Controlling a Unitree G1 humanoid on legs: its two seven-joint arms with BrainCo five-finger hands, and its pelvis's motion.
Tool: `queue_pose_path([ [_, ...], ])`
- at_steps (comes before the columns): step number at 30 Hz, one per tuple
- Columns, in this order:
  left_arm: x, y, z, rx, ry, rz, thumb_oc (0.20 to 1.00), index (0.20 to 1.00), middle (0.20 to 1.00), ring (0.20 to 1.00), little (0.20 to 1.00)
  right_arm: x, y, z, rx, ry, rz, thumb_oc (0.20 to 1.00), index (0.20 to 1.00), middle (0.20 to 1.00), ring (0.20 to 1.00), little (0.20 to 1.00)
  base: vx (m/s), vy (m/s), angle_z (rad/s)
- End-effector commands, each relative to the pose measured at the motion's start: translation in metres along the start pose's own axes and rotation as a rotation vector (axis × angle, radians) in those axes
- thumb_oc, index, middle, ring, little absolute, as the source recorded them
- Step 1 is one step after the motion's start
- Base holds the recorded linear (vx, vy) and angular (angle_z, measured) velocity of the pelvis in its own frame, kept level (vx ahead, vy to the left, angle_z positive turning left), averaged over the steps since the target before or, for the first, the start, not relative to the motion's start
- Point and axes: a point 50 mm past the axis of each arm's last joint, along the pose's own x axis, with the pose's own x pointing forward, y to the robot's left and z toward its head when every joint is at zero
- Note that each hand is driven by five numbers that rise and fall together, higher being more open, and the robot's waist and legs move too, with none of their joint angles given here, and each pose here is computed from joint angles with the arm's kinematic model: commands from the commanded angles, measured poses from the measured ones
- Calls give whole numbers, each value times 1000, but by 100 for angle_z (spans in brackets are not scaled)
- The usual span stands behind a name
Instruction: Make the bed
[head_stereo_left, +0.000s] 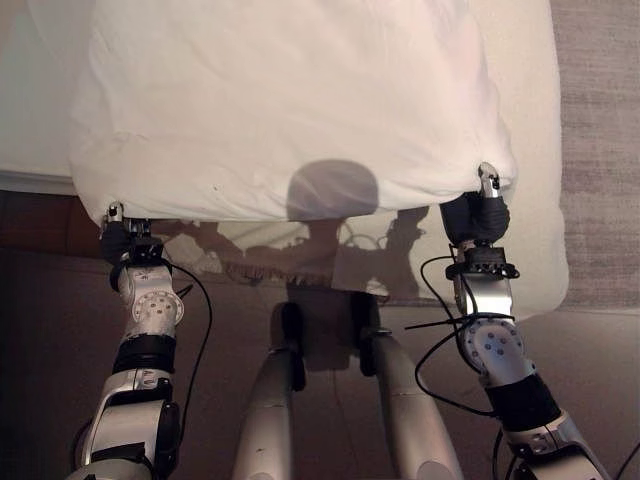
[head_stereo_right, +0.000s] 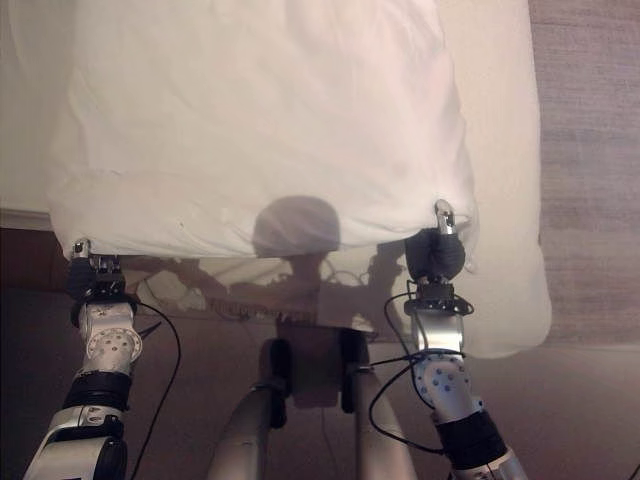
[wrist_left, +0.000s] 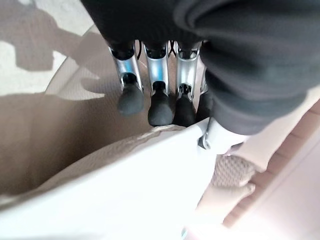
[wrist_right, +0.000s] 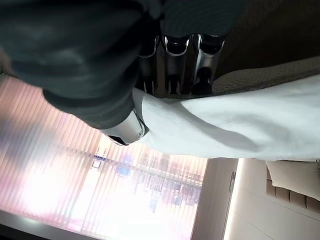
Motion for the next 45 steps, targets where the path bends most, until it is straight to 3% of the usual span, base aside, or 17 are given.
queue_pose_path([
  [1, -4, -6, 0, 27, -9, -110, 200, 200, 200, 200, 200, -9, 19, 21, -50, -96, 137, 200, 200, 200, 200, 200, 0, 0, 0],
  [4, -5, -7, -8, 23, 44, -166, 200, 200, 200, 200, 200, -9, 19, 20, -48, -90, 146, 200, 200, 200, 200, 200, 0, 0, 0],
  [7, -6, -10, -13, 14, 84, -228, 1000, 1000, 1000, 1000, 1000, -10, 18, 18, -42, -77, 164, 200, 200, 200, 200, 200, 0, 0, 0],
  [18, 4, -17, -11, 40, 108, -282, 1000, 1000, 1000, 1000, 1000, -13, 24, 14, -20, -39, 229, 200, 200, 200, 200, 200, 4, 8, 0],
  [27, 15, 1, -34, 223, 247, -82, 1000, 1000, 1000, 1000, 1000, -14, 28, 8, -14, 10, 240, 200, 200, 200, 200, 200, 0, 0, 0],
  [40, 22, -21, -52, 224, 302, 27, 1000, 1000, 1000, 1000, 1000, -12, 28, 12, -39, -9, 191, 200, 200, 200, 200, 200, 0, 0, 0],
  [41, 22, -23, -53, 221, 302, 26, 944, 944, 944, 944, 944, -12, 28, 13, -43, -13, 188, 200, 200, 200, 200, 200, 0, 0, 0],
  [42, 22, -23, -53, 221, 302, 26, 944, 944, 944, 944, 944, -12, 28, 13, -43, -13, 188, 200, 200, 200, 200, 200, 0, 0, 0],
  [43, 21, -27, -54, 202, 295, 26, 435, 435, 435, 435, 435, -12, 27, 13, -47, -15, 181, 200, 200, 200, 200, 200, 0, 0, 0],
  [44, 21, -29, -54, 198, 290, 22, 200, 200, 200, 200, 200, -12, 27, 12, -50, -14, 177, 200, 200, 200, 200, 200, 0, 0, 0],
  [45, 21, -30, -54, 191, 286, 23, 200, 200, 200, 200, 200, -13, 27, 13, -49, -16, 178, 200, 200, 200, 200, 200, 0, 0, 0],
])
